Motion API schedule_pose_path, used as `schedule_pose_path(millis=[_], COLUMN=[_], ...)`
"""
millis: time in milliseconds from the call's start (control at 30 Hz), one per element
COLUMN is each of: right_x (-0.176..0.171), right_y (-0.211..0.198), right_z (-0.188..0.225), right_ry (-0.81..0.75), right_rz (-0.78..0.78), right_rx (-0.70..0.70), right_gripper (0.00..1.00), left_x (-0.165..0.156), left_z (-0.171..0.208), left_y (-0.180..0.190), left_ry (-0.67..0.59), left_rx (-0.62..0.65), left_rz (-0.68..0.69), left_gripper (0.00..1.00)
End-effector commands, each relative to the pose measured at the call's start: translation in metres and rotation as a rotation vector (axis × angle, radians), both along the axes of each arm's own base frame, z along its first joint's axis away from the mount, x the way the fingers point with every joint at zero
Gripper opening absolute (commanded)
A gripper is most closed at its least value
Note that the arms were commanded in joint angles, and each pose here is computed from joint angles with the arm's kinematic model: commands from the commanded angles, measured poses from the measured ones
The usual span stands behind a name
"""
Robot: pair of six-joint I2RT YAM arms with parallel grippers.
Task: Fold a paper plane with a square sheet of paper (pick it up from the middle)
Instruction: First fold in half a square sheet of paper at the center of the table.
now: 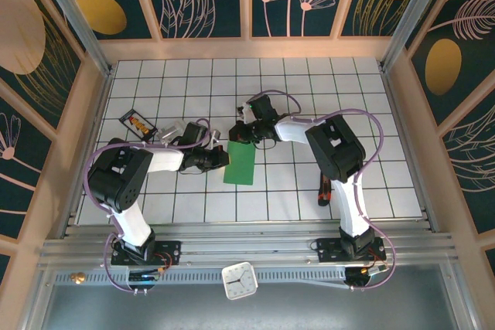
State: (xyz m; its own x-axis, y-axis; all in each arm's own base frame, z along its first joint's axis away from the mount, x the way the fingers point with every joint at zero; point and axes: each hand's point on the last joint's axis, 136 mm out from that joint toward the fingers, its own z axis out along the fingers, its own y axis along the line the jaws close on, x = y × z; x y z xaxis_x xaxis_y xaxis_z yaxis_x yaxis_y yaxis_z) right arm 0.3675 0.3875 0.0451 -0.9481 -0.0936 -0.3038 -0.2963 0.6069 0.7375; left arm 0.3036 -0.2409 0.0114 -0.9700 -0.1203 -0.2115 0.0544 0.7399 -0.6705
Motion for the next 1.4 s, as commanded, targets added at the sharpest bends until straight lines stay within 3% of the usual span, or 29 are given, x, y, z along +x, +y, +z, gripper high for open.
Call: schedule_pose_path(millis=[0,533,833,1200,1367], right_x=[-0.01,0.029,0.055,0.1,0.129], right_y=[0.01,-0.011,-0.018,-0.02,-0.035], right_z=[0.012,-0.041,-0.049,-0.037,0.016], right_ry=[0.001,0.008,-0.01,-0.042,-0.134], right_rz=[0.029,-0.066,-0.129,-0.178,-0.195], right_rx=[0.037,-0.138,-0.194,-0.187,-0.131], right_gripper=[0.0,0.0,0.0,0.0,0.0], left_x=[-0.028,-0.033,-0.039,-0.039,-0.022], left_z=[-0.038,-0.044,-0.052,-0.052,-0.032], left_y=[0.023,0.026,0.031,0.03,0.019], left_ry=[0.114,0.126,0.147,0.15,0.104], left_rx=[0.119,0.15,0.176,0.179,0.116], left_rz=[0.003,-0.018,-0.024,-0.027,0.009], left_gripper=[0.0,0.0,0.0,0.0,0.0])
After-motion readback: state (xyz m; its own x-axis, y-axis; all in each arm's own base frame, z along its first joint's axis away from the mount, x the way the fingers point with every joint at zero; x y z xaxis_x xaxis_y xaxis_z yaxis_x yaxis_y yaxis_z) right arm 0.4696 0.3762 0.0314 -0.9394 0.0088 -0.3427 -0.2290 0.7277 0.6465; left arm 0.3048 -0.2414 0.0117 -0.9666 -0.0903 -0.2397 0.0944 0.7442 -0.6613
